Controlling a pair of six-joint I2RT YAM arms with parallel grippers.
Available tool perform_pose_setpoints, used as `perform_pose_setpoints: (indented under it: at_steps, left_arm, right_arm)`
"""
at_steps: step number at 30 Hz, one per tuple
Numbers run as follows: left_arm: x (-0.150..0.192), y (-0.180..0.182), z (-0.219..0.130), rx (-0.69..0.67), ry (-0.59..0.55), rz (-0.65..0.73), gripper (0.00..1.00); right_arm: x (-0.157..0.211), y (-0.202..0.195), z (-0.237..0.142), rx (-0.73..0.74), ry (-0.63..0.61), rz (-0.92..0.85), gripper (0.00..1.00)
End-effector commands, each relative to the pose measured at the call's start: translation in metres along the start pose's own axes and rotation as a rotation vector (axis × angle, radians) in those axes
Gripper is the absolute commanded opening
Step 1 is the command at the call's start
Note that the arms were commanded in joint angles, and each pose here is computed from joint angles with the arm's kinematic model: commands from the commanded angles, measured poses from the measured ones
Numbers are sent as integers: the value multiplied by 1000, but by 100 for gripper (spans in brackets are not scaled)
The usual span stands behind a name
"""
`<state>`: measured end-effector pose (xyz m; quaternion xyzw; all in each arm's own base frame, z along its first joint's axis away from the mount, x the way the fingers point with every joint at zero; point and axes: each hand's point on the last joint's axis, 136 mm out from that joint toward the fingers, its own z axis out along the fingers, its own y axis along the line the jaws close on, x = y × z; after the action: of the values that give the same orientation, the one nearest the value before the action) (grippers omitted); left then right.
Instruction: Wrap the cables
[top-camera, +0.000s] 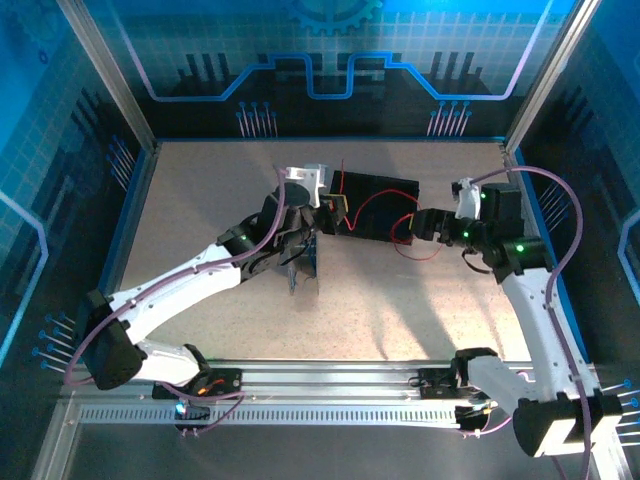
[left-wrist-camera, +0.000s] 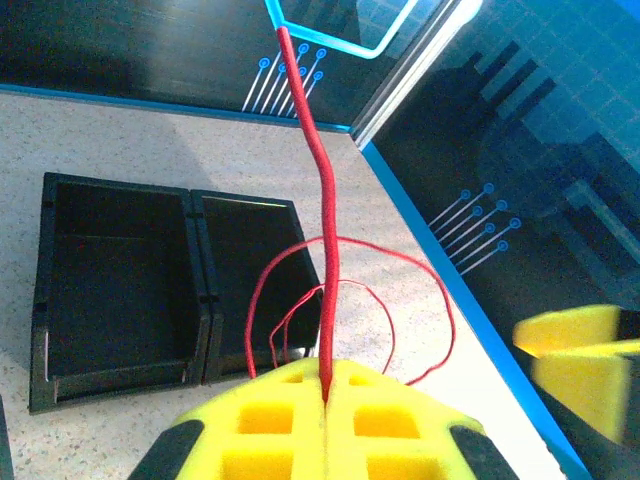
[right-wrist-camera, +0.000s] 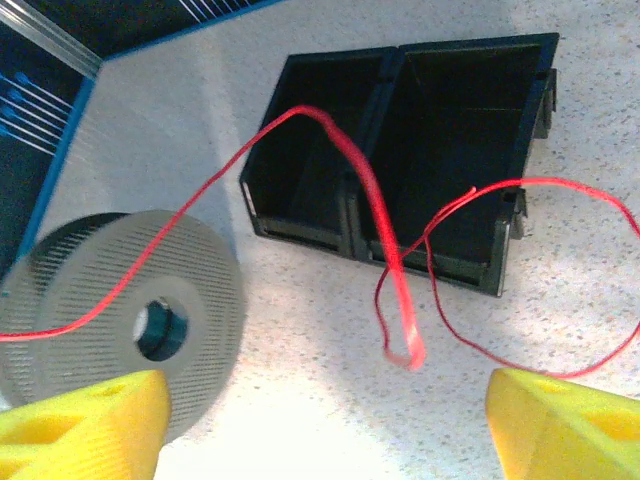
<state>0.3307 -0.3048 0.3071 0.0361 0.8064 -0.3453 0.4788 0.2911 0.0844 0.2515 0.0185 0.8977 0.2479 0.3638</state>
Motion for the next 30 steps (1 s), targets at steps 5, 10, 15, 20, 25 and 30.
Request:
perform_pose_setpoints:
  at_steps: [5, 10, 15, 20, 25, 30]
  left_arm:
    - [2, -13, -15, 82, 6, -35, 0]
    - [8, -15, -18, 108, 24, -59, 0]
    - [12, -13, -23, 114, 26, -89, 0]
    - [12, -3, -31, 64, 30, -94, 16]
    - [7, 7, -49, -4, 27, -65, 53]
    - [1, 23, -76, -101, 38, -20, 71]
  right_arm:
    - [-9, -19, 31, 69, -7, -23, 76]
    - [-5, -9, 46, 13, -12, -64, 62]
    - [5, 14, 48, -116, 37, -39, 9]
    - [12, 35, 26, -163, 31, -39, 0]
    - [28, 38, 1, -91, 57, 17, 0]
    - [52, 34, -19, 95, 100, 73, 0]
